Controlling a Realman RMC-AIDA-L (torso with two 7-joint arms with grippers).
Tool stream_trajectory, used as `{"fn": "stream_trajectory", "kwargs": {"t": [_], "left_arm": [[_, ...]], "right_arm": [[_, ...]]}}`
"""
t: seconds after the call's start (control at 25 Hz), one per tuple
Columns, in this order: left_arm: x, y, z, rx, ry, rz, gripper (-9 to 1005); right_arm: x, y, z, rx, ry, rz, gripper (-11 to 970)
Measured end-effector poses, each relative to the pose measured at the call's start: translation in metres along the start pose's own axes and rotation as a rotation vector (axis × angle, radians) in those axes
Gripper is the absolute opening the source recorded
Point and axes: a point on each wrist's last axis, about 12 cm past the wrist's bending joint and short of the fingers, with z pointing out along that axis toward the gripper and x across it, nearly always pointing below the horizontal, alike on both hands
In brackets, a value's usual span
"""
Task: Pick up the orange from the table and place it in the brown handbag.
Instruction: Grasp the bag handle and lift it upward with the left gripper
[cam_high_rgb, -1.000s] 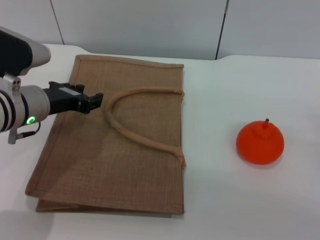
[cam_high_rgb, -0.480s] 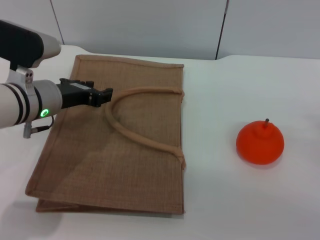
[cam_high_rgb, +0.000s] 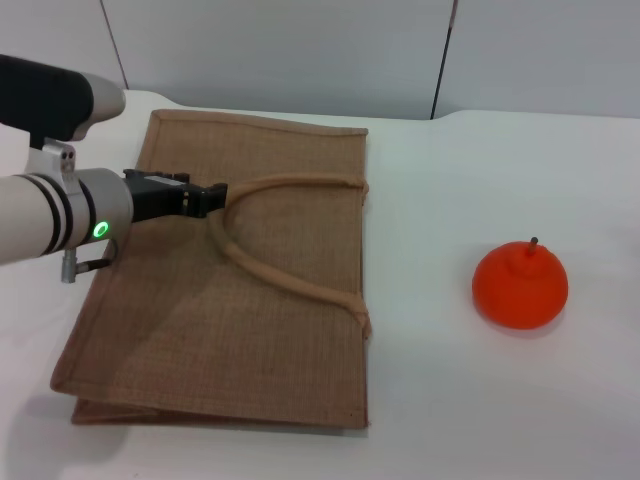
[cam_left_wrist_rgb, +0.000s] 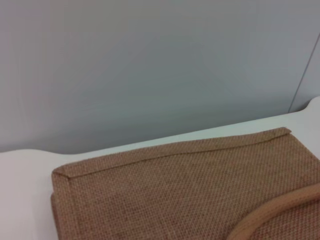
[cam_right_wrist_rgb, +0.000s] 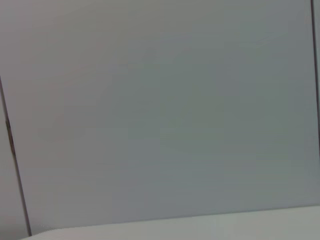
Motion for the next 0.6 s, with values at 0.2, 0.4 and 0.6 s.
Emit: {"fn": "stream_trajectory", "kwargs": {"t": [0.2,0.4,0.6], "left_arm": [[0.000,-0.001,0.006,0.004,0.016,-0.005,554],[0.003,-0.001,0.010,0.006,0.038,-0.021,555],[0.006,0.000,0.014,0.005,0.057,-0.028,555]], "right_arm": [[0.000,0.000,0.000,-0.002,-0.003,0.000,880],[-0.001,0.000,0.000,-0.003,-0.005,0.000,880],[-0.001,0.000,0.000,-0.004,-0.006,0.000,880]]}}
